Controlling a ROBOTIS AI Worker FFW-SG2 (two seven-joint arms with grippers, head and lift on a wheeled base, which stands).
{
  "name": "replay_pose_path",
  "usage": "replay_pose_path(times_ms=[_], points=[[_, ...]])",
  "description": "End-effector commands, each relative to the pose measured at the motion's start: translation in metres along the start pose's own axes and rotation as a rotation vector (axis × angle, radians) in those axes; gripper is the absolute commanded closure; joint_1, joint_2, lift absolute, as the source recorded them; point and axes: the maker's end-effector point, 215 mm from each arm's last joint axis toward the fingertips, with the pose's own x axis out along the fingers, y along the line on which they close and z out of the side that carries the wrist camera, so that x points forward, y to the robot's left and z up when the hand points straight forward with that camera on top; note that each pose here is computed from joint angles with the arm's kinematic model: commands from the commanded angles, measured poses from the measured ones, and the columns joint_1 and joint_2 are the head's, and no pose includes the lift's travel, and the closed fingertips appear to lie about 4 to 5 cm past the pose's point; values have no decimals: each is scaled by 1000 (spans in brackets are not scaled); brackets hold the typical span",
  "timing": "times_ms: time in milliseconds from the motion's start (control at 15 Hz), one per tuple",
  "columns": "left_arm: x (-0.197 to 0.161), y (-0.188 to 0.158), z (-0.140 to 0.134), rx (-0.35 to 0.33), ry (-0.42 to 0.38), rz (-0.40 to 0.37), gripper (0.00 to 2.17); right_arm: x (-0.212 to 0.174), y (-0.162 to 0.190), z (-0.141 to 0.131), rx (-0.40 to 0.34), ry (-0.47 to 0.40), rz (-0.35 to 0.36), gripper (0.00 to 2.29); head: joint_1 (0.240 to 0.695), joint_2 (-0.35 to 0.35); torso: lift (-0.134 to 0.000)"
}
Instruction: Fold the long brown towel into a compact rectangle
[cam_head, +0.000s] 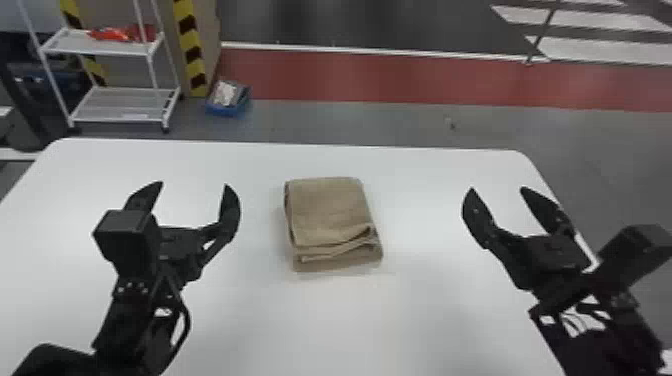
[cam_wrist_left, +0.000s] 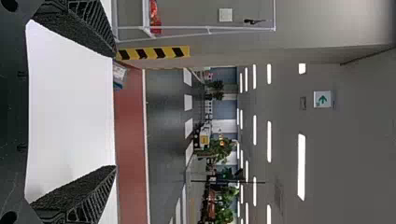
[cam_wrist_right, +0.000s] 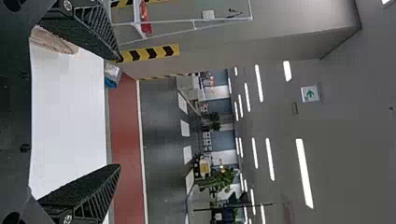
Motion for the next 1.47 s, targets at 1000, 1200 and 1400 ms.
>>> replay_pose_path(times_ms=[1000, 1200, 1400], points=[[-12, 16, 9, -3, 3, 26, 83, -20, 11, 9, 9, -5, -11, 66, 695, -94, -124], [-13, 17, 11, 0, 1, 27, 83, -22, 11, 8, 7, -5, -10, 66, 695, -87, -124], [-13, 17, 13, 2, 0, 26, 80, -23, 11, 12, 5, -14, -10, 66, 695, -85, -124]])
